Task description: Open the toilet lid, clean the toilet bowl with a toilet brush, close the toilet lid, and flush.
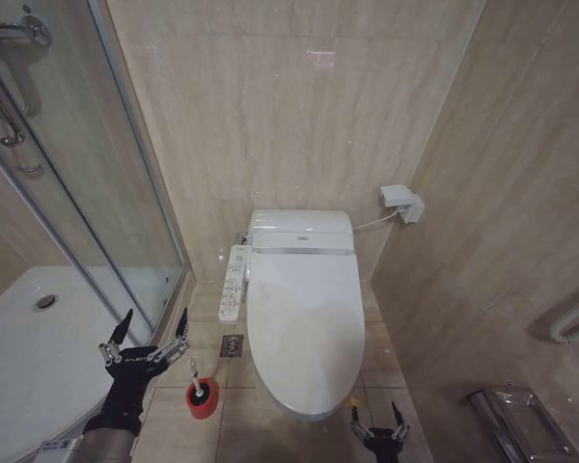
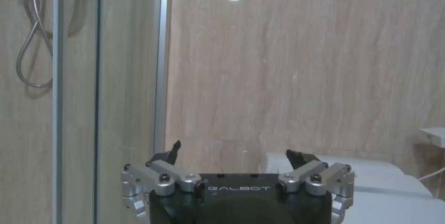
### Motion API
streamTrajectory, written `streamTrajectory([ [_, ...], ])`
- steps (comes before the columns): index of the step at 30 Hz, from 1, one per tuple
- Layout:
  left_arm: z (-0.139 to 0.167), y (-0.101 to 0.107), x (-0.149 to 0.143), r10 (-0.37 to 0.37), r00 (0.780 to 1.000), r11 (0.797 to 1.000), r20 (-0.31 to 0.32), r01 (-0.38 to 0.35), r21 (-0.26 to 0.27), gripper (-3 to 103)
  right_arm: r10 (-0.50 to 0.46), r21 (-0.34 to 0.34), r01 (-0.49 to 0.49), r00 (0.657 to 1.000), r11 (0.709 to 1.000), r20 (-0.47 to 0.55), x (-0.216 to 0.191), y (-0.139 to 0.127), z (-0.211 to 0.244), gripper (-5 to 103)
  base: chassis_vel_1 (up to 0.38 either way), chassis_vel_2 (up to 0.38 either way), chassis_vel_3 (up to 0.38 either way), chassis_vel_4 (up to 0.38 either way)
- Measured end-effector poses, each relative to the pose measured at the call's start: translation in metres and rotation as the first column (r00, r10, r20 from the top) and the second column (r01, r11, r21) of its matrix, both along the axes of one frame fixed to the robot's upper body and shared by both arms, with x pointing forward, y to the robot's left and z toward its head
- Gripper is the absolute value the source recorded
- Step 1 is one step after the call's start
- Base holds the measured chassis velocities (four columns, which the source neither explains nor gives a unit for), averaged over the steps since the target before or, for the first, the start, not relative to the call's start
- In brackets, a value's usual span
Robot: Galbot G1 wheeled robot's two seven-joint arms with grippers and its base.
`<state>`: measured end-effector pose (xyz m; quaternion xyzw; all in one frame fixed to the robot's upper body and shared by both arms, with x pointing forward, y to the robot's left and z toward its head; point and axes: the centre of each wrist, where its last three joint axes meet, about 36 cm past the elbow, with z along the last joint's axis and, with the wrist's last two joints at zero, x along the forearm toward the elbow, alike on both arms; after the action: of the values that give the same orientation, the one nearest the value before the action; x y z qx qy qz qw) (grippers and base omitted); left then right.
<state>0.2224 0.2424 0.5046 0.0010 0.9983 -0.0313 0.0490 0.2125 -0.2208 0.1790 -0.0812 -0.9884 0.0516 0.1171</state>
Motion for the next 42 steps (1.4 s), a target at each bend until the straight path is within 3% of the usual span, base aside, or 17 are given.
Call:
streamTrajectory([
  [17, 0.0, 0.0, 0.0, 0.0, 1.0, 1.0, 0.0, 0.0, 0.0, 100, 0.0, -0.006, 0.0, 1.0, 1.0, 0.015, 0.004, -0.002, -0.006, 96, 0.0, 0.0, 0.0, 0.0],
  [18, 0.0, 0.0, 0.0, 0.0, 1.0, 1.0, 0.0, 0.0, 0.0, 100, 0.001, -0.006, -0.001, 1.0, 1.0, 0.016, 0.002, -0.003, -0.007, 70, 0.0, 0.0, 0.0, 0.0],
  [24, 0.0, 0.0, 0.0, 0.0, 1.0, 1.0, 0.0, 0.0, 0.0, 100, 0.012, -0.006, -0.012, 1.0, 1.0, 0.014, -0.004, -0.003, -0.012, 70, 0.0, 0.0, 0.0, 0.0],
  [25, 0.0, 0.0, 0.0, 0.0, 1.0, 1.0, 0.0, 0.0, 0.0, 100, 0.013, -0.005, -0.013, 1.0, 1.0, 0.015, -0.004, -0.003, -0.014, 42, 0.0, 0.0, 0.0, 0.0],
  [31, 0.0, 0.0, 0.0, 0.0, 1.0, 1.0, 0.0, 0.0, 0.0, 100, 0.013, 0.005, -0.014, 1.0, 1.0, 0.017, -0.001, 0.0, -0.015, 42, 0.0, 0.0, 0.0, 0.0],
  [32, 0.0, 0.0, 0.0, 0.0, 1.0, 1.0, 0.0, 0.0, 0.0, 100, 0.012, 0.01, -0.012, 1.0, 1.0, 0.016, 0.0, 0.0, -0.017, 16, 0.0, 0.0, 0.0, 0.0],
  [39, 0.0, 0.0, 0.0, 0.0, 1.0, 1.0, 0.0, 0.0, 0.0, 100, -0.008, 0.023, 0.008, 1.0, 1.0, 0.02, 0.0, -0.004, -0.018, 16, 0.0, 0.0, 0.0, 0.0],
  [40, 0.0, 0.0, 0.0, 0.0, 1.0, 1.0, 0.0, 0.0, 0.0, 100, -0.016, 0.027, 0.015, 1.0, 1.0, 0.022, -0.001, -0.006, -0.017, 1, 0.0, 0.0, 0.0, 0.0],
  [42, 0.0, 0.0, 0.0, 0.0, 1.0, 1.0, 0.0, 0.0, 0.0, 100, -0.026, 0.04, 0.025, 0.999, 0.999, 0.028, -0.003, -0.009, -0.013, 1, 0.0, 0.0, 0.0, 0.0],
])
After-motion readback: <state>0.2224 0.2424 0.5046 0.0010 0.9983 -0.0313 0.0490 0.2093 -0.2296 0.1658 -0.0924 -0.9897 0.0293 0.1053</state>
